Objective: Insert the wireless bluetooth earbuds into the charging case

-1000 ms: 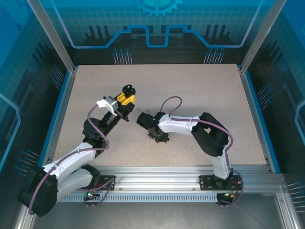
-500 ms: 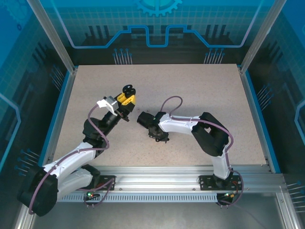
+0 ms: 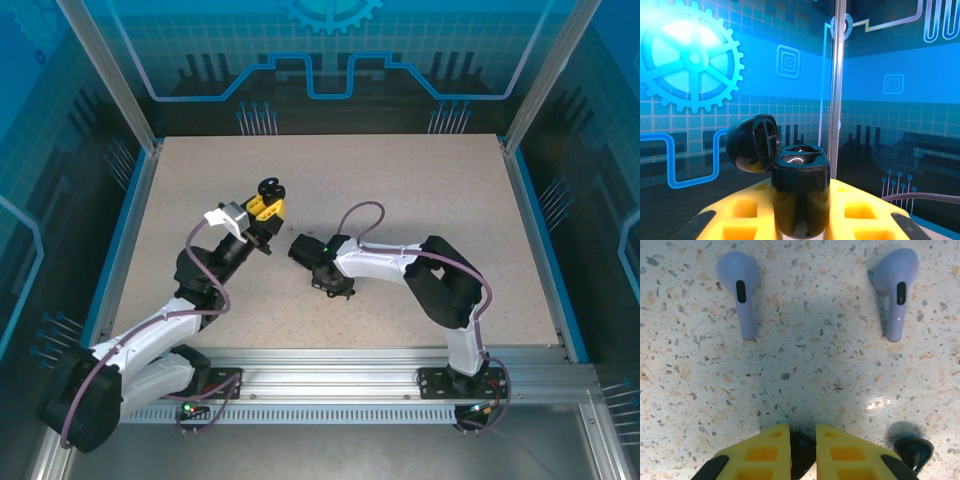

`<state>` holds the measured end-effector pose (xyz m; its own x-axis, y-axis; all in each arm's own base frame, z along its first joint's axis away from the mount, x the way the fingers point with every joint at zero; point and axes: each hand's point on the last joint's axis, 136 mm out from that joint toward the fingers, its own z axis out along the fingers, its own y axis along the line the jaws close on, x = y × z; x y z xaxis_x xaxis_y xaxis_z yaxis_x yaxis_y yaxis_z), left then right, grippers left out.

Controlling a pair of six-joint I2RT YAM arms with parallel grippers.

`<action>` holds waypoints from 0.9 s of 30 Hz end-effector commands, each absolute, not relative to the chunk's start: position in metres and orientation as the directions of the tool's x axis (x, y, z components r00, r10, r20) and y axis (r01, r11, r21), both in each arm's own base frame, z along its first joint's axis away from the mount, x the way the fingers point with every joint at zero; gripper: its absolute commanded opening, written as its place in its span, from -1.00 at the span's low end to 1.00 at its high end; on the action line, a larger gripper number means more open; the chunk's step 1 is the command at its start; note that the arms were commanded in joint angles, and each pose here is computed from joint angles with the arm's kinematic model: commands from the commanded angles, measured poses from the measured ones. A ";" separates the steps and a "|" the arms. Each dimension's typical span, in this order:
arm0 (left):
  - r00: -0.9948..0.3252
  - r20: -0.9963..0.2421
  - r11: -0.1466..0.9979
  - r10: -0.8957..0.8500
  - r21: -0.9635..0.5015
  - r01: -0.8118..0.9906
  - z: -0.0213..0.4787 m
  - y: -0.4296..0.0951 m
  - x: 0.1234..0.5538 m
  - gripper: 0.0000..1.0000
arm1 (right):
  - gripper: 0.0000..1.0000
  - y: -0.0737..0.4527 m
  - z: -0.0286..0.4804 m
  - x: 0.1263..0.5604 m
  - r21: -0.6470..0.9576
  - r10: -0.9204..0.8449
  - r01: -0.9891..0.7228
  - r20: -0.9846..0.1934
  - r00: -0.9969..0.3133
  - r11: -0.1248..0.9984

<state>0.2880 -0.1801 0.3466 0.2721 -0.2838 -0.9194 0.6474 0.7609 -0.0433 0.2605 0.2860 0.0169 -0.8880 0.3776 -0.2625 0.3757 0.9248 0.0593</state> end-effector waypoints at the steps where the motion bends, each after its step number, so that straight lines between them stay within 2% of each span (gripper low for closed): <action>1: 0.298 -0.910 0.753 -0.288 -0.023 0.657 0.349 -0.181 0.281 -1.00 | -0.73 0.285 0.016 0.268 0.093 0.374 0.364 -0.300 -0.878 0.927; 11: 0.313 -0.904 0.756 -0.290 -0.016 0.655 0.346 -0.178 0.275 -1.00 | -0.74 0.285 0.076 0.283 0.151 0.255 0.209 -0.459 -0.851 0.966; 19: 0.317 -0.917 0.758 -0.242 0.026 0.652 0.334 -0.184 0.271 -1.00 | -0.74 0.285 0.151 0.296 0.171 0.111 0.010 -0.594 -0.797 0.985; 27: 0.293 -0.945 0.753 -0.149 0.084 0.653 0.308 -0.191 0.267 -1.00 | -0.74 0.285 0.243 0.306 0.213 0.037 -0.178 -0.732 -0.680 0.961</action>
<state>0.2726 -0.1877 0.3172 0.2758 -0.1968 -0.9408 0.6520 0.7575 0.0327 0.2941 0.2892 0.1955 -0.7613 0.0660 -0.6450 -0.0991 0.9713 0.2164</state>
